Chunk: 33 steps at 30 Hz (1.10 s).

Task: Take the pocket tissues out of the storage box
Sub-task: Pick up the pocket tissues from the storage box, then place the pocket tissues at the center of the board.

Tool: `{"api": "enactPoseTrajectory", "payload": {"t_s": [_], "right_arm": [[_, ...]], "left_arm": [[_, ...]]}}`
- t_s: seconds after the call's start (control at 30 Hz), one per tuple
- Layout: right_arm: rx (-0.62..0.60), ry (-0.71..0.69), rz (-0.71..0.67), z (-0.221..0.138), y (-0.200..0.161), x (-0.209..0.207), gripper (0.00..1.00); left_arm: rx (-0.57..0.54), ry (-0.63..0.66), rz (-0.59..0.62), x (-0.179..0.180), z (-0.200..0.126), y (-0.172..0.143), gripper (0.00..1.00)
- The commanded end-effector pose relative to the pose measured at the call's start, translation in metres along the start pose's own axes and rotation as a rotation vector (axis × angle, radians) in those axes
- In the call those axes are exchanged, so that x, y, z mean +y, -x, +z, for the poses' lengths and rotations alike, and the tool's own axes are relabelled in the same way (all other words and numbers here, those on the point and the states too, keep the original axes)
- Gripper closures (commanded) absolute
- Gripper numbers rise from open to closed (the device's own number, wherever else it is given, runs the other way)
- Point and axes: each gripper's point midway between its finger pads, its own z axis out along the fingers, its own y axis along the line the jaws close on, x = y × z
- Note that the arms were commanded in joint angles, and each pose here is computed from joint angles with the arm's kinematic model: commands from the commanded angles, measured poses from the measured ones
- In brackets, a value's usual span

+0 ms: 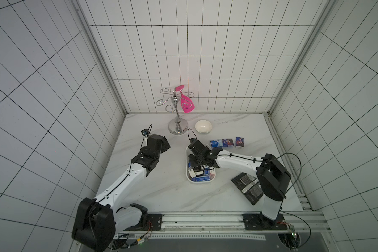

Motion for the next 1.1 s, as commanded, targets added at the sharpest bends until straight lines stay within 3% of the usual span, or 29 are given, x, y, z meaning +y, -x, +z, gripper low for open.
{"api": "enactPoseTrajectory", "payload": {"t_s": [0.0,0.07,0.33,0.63,0.83,1.07], "right_arm": [[-0.041,0.011,0.001,-0.016,0.010,-0.001,0.78],[-0.066,0.021,0.000,-0.025,0.016,0.001,0.84],[-0.144,0.003,-0.011,-0.061,0.037,-0.012,0.84],[-0.204,-0.141,0.170,-0.105,0.038,-0.141,0.83],[-0.112,-0.189,0.227,-0.093,0.004,-0.187,0.84],[-0.069,-0.119,0.267,-0.061,-0.008,-0.190,0.84]], "left_arm": [[-0.032,-0.006,-0.004,-0.003,-0.004,0.011,0.01],[-0.029,-0.005,-0.004,-0.003,-0.004,0.009,0.01],[-0.015,-0.004,-0.003,-0.002,-0.002,0.006,0.02],[-0.021,-0.006,-0.001,-0.002,-0.005,0.008,0.02],[-0.019,-0.012,-0.002,-0.004,-0.004,0.008,0.02],[-0.014,-0.019,0.004,-0.006,-0.004,0.008,0.02]]}}
